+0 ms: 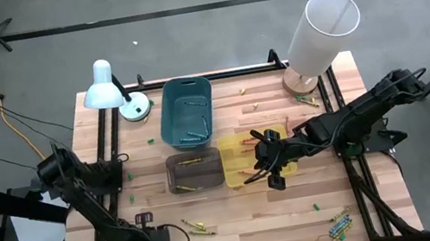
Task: Sort crayons
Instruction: Move the green crayon to the bottom left of the table
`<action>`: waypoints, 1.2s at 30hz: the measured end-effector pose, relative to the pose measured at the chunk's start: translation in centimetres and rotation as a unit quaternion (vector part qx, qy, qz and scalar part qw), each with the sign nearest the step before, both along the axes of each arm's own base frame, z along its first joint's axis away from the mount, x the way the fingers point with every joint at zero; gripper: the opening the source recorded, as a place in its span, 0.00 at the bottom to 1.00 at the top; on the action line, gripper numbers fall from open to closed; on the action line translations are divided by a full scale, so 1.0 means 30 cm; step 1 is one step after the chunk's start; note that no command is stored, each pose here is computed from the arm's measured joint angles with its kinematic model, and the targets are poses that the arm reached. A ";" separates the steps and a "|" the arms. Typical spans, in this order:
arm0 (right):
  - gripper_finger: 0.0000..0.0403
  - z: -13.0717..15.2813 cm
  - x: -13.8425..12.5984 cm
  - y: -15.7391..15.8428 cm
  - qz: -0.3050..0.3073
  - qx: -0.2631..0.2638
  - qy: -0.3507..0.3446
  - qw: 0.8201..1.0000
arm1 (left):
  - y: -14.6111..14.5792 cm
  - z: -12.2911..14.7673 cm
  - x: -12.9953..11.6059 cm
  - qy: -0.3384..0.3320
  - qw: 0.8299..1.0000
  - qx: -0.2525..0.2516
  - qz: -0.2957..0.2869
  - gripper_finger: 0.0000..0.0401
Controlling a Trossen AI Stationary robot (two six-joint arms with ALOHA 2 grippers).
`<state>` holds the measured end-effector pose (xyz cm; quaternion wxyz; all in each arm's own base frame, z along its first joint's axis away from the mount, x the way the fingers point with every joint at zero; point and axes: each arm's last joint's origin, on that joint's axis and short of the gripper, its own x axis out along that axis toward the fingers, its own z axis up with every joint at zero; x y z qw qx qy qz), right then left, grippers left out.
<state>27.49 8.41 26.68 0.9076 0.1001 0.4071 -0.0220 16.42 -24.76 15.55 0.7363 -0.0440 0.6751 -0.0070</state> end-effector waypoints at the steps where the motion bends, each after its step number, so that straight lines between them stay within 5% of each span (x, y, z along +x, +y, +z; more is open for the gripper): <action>1: 0.00 0.000 0.000 0.000 0.000 0.000 0.000 1.000 | 0.001 0.035 0.003 -0.011 1.000 -0.012 0.011 0.23; 6: 0.00 0.000 0.000 0.000 0.001 0.001 0.001 1.000 | 0.069 0.187 -0.066 -0.089 0.983 0.003 0.159 0.23; 12: 0.00 0.000 0.000 0.001 0.009 -0.004 0.000 1.000 | 0.126 0.180 -0.161 -0.091 0.892 -0.014 0.443 0.23; 19: 0.00 0.000 0.000 0.001 0.012 -0.007 0.000 1.000 | 0.071 0.070 -0.098 -0.027 0.876 -0.099 0.471 0.23; 36: 0.00 0.000 0.000 0.001 0.012 -0.007 0.000 1.000 | 0.148 0.038 -0.067 0.004 0.852 -0.004 0.524 0.23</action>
